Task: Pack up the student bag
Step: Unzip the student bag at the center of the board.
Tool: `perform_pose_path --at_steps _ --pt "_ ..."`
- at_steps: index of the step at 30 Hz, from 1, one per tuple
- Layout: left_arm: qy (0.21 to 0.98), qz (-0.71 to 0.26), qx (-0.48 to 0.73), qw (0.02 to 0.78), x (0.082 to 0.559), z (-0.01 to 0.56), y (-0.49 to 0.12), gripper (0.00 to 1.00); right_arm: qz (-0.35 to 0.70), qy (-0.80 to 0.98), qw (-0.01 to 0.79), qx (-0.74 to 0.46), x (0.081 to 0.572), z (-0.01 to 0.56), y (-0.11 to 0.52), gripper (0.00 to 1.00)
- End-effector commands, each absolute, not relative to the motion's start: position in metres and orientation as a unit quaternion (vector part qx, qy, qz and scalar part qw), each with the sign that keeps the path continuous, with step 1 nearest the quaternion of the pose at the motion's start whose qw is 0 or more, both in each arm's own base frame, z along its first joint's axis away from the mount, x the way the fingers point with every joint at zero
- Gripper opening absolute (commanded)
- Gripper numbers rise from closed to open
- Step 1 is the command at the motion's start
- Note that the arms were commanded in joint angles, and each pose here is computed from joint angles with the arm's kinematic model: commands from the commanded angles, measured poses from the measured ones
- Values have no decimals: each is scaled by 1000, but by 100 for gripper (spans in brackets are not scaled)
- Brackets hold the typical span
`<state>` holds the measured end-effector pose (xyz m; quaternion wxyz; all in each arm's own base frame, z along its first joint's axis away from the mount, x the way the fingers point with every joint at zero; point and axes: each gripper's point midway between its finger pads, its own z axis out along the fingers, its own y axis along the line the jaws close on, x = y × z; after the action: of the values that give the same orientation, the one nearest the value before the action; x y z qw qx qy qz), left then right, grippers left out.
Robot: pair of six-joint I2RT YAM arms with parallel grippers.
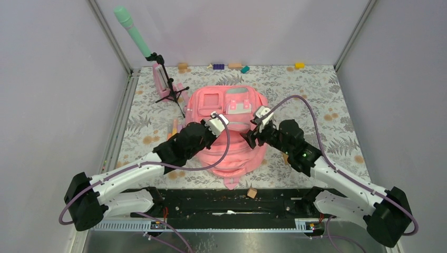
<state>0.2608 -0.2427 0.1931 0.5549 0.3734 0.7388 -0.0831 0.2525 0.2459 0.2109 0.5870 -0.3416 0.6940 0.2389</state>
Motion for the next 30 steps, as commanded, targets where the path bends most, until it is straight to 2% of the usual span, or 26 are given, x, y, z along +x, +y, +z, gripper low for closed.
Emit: perform_pose_path --at_steps 1,7,17,18,19,22,30 --pt "695 -113 323 632 274 264 -248 0 232 627 599 -440 257 241 270 70" --pt "700 -123 314 629 277 269 -248 0 248 620 570 -478 248 231 279 69" --pt "694 -147 304 636 272 275 -247 0 180 639 580 -473 291 219 285 67" --pt "693 -148 304 637 272 276 -246 0 170 645 579 -470 298 217 285 63" --pt "693 -147 302 638 272 277 -245 0 159 653 576 -465 304 217 284 52" --pt "695 -140 289 643 276 279 -240 0 128 687 574 -427 318 222 272 1" --pt "700 -170 264 642 287 287 -237 0 26 740 620 -259 326 245 200 0"
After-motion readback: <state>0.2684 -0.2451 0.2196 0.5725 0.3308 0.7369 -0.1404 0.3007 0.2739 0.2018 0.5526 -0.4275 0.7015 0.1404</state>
